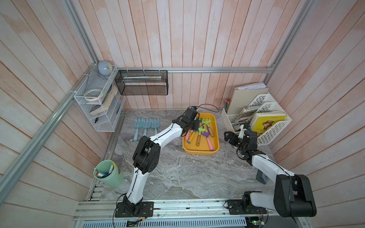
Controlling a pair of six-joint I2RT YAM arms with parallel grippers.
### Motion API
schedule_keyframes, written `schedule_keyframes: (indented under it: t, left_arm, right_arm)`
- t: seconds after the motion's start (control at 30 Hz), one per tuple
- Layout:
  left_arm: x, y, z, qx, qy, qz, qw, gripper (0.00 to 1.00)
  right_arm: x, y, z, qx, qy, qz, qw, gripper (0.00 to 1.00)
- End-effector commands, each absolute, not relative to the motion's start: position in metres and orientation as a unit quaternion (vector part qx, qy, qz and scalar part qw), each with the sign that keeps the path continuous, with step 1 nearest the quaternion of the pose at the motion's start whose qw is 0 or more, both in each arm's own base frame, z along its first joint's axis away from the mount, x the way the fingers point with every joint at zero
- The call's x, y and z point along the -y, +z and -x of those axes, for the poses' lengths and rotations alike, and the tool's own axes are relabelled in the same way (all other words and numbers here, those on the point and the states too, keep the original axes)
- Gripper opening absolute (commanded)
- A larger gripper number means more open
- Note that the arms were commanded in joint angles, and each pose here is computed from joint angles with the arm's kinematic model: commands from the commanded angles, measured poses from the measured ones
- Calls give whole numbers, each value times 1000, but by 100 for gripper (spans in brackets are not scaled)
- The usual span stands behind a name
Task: Take the hand rake out of the storage box
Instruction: Pick up the rake from the storage box.
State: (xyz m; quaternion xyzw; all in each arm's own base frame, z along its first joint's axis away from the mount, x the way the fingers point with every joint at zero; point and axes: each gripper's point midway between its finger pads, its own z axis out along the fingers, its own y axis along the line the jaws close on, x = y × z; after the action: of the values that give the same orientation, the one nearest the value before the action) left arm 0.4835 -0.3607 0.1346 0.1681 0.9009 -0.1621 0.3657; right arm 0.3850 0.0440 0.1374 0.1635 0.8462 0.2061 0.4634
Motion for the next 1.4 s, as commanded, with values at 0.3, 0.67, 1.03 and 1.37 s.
schedule_keyframes:
  t: [0.3,0.67,1.03,1.37]
  left_arm:
    - [395,71,-451,-924,-160,-177,298,44]
    - [399,35,-449,-934,-142,-183,272,45]
    - [397,49,-453,-929,-130,-199,285,19]
    - [375,155,-439,-890,-157,-214,371,12]
  right_arm:
    - [-40,139,-382,-844,199,-164,471,98]
    - [-41,139,-381,-843,202,-163,471,98]
    - [-40,139,-381,-843,202,-163,471,98]
    - [-41,139,-381,-843,204,-163,471,98]
